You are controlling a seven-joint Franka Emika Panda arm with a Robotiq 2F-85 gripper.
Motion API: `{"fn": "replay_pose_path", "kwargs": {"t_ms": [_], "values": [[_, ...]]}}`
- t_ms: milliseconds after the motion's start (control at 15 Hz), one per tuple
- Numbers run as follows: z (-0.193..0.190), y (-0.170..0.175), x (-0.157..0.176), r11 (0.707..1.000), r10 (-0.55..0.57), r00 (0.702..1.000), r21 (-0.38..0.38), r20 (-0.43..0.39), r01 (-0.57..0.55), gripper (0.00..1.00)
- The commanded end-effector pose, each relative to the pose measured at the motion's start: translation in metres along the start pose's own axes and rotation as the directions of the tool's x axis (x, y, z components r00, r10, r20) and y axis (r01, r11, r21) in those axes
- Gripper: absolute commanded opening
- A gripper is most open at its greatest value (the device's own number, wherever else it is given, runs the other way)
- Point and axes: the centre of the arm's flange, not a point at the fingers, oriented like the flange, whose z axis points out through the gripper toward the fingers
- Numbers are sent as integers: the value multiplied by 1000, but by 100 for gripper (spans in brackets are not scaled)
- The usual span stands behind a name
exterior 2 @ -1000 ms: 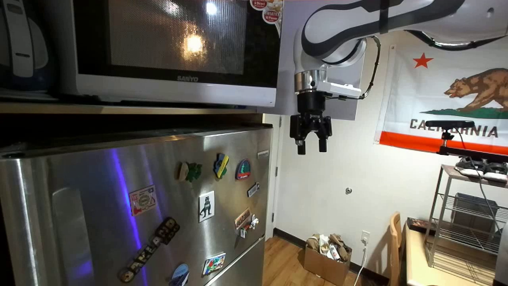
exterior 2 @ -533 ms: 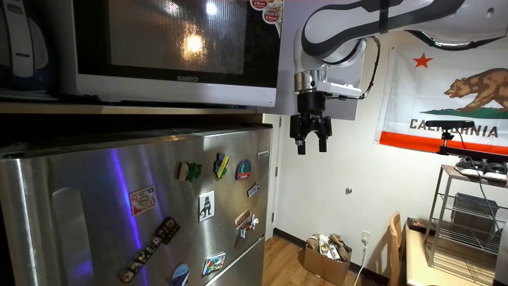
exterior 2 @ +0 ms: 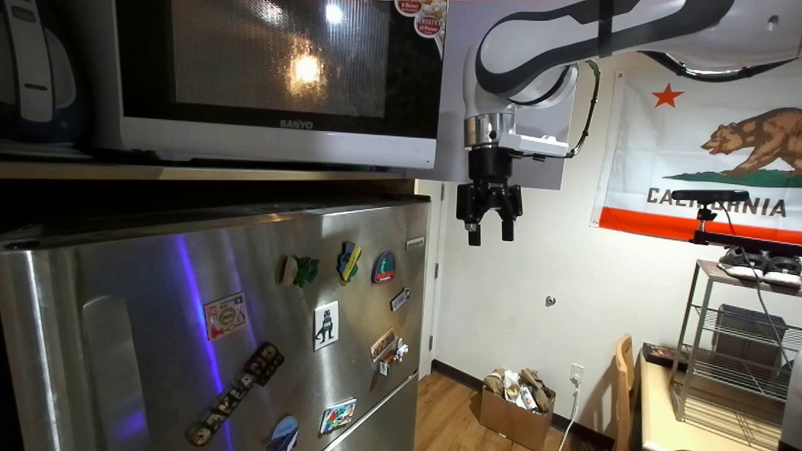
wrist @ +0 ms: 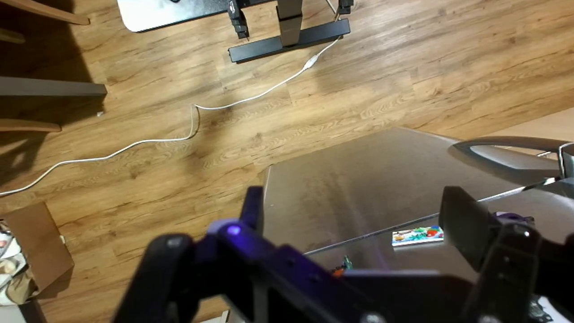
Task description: Close the microwave door
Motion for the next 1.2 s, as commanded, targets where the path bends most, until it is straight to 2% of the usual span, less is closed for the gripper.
{"fn": "replay_pose_path", "kwargs": {"t_ms": [0,467,933,1133], "values": [[20,-3,-17,999,-19,1000,-51,-19,18,100],[56,-18,-53,978,-105,994,-186,-42,96,100],[63,-17,-85,969,-148,984,-212,-96,125,100],[67,-27,-95,952,-199,972,-261,-122,162,100]]}}
